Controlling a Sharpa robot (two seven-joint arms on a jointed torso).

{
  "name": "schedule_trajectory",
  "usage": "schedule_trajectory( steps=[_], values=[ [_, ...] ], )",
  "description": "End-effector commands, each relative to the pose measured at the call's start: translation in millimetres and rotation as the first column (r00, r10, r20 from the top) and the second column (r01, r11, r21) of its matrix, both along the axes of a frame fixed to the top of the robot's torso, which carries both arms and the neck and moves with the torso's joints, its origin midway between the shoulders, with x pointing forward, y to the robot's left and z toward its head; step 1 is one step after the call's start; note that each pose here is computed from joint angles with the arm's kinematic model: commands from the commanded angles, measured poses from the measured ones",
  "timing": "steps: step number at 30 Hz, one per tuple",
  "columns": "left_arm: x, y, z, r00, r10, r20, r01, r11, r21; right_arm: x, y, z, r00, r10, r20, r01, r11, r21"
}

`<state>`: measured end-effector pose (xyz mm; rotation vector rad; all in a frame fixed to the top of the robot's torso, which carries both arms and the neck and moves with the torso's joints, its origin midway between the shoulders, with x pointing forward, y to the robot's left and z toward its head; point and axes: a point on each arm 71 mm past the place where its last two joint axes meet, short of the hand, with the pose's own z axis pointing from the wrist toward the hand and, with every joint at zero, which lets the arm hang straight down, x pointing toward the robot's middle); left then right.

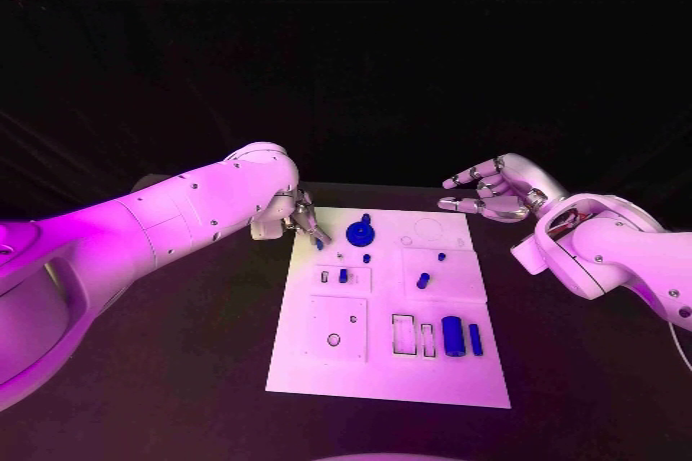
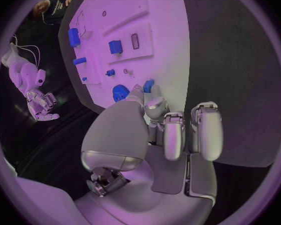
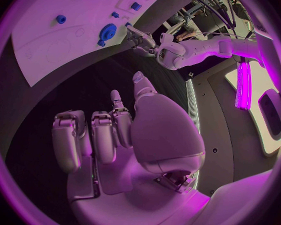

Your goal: Assemble the parts on the task board

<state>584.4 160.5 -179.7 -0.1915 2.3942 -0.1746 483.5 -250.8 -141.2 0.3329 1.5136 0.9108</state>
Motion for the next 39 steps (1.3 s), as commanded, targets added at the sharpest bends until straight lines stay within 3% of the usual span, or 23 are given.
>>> schedule_trajectory(
  steps=[1,12,19,28,39],
  values=[
    [-0.6,-3.2,-0.3,1.000,-0.009,-0.006,0.009,1.000,-0.022,-0.4,2,-0.5,1.000,0.017,-0.002,-0.017,1.000,-0.004],
    [-0.5,-3.0,1.3,1.000,0.016,0.014,-0.014,0.996,-0.093,-0.3,2,-0.8,1.000,0.018,-0.005,-0.018,1.000,-0.004],
    [-6.9,-0.5,4.3,0.999,0.031,0.026,-0.026,0.982,-0.185,-0.2,1,-1.0,1.000,0.017,-0.006,-0.017,1.000,0.002],
    [-28.6,2.5,8.2,0.995,0.051,0.085,-0.029,0.969,-0.247,-0.4,0,-1.7,1.000,0.014,-0.008,-0.014,1.000,0.003],
    [-61.1,7.9,-4.5,0.983,0.044,0.176,-0.008,0.979,-0.202,-0.8,-2,-2.5,1.000,0.010,-0.011,-0.010,1.000,0.001]
  ],
)
